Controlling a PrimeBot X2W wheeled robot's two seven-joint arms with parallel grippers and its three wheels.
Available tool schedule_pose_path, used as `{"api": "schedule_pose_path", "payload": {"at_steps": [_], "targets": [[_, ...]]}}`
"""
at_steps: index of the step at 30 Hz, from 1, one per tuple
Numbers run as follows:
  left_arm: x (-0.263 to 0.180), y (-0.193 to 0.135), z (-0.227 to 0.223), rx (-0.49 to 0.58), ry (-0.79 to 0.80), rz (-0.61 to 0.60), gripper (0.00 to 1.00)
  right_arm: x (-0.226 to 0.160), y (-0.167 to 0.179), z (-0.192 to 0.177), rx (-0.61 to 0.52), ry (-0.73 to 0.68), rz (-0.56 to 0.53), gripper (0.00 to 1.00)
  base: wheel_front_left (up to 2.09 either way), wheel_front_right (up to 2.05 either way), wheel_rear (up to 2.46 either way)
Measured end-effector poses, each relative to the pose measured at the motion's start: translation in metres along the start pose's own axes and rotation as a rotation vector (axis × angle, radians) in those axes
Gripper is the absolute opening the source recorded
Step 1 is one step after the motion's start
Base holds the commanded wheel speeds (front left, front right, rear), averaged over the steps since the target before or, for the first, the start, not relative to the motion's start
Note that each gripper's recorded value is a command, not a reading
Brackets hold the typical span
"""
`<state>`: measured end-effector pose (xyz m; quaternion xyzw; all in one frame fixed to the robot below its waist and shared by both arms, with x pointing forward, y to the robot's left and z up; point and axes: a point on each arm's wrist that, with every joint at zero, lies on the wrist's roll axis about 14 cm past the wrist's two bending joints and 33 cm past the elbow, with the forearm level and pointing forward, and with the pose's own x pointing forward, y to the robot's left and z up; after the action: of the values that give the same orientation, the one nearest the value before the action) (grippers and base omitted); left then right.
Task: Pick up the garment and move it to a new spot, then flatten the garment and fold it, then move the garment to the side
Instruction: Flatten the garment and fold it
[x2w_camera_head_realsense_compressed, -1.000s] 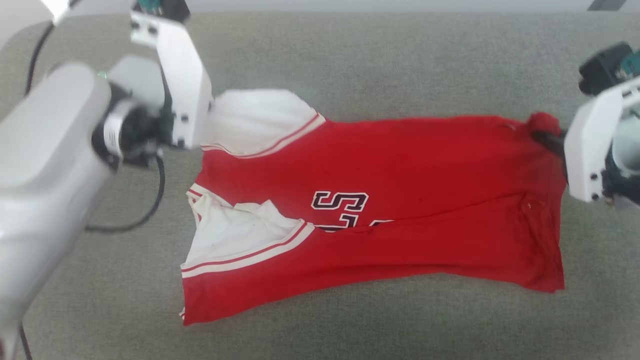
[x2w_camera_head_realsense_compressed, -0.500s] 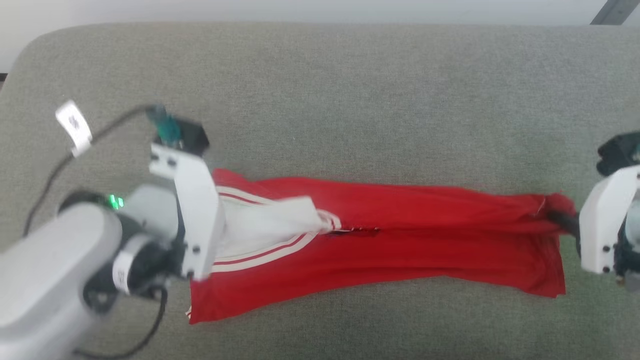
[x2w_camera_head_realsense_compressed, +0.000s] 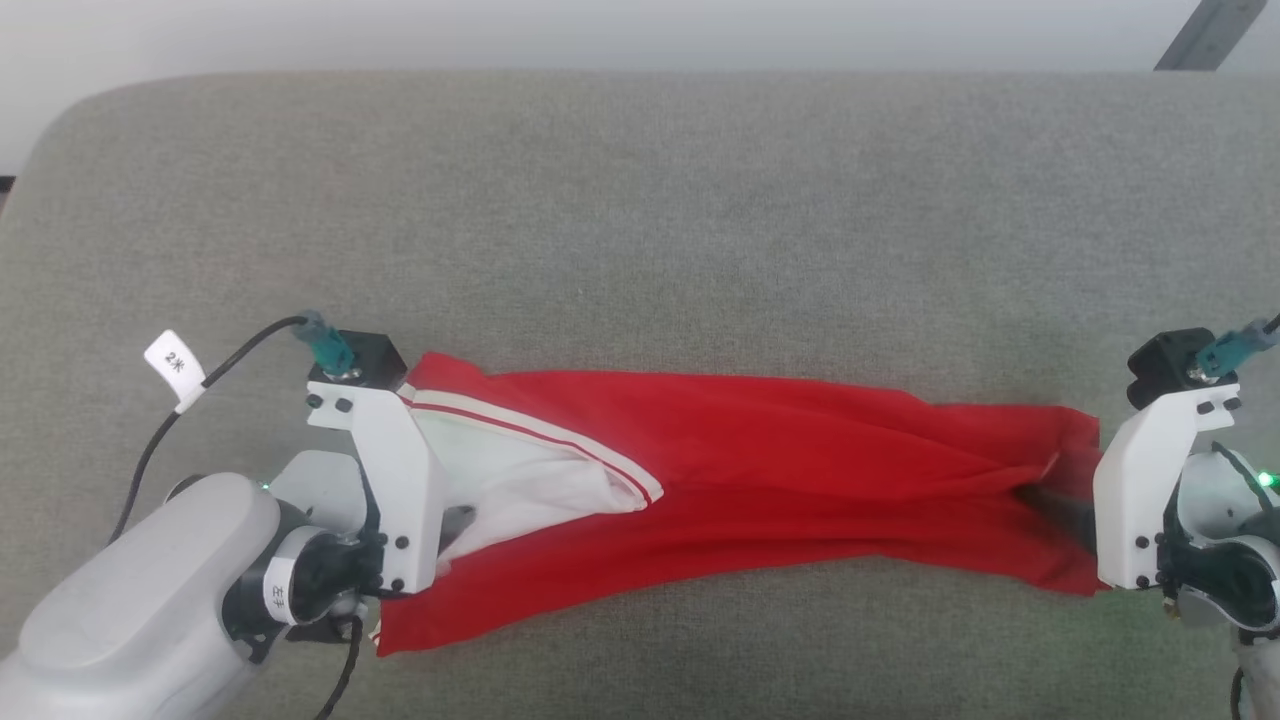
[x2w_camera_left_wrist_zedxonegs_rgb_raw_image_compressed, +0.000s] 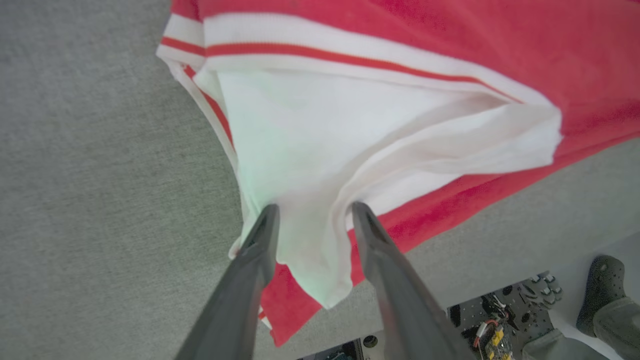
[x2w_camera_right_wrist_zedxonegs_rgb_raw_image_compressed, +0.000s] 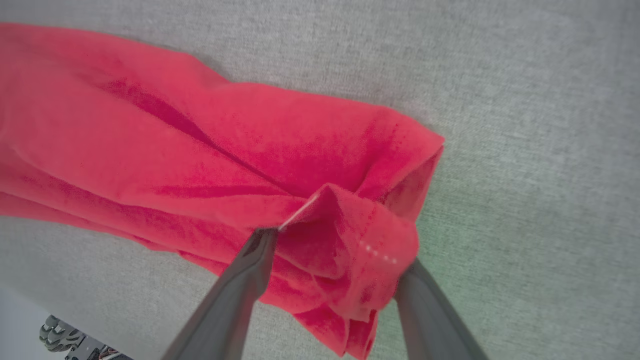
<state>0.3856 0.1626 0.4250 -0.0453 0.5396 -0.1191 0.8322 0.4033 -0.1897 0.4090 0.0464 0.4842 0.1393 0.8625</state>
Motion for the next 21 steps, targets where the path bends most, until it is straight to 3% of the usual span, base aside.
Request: {"api": "schedule_pose_path", "payload": {"at_steps": [5,12,21], "targets": [[-0.005,0.004,0.011,0.002,-0.096,-0.005,1.0,-0.007,0.003,0.01,-0.011,-0.059,0.0,1.0,0.0,0.0,0.0],[-0.026,0.009,0.034,0.065,-0.345,-0.005,1.0,-0.023,0.002,0.021,-0.009,-0.147,-0.012,1.0,0.0,0.0,0.0],[-0.06,0.04,0.059,0.033,-0.702,0.067,1.0,-0.031,-0.005,0.029,0.01,-0.202,-0.034,1.0,0.0,0.0,0.0]]}}
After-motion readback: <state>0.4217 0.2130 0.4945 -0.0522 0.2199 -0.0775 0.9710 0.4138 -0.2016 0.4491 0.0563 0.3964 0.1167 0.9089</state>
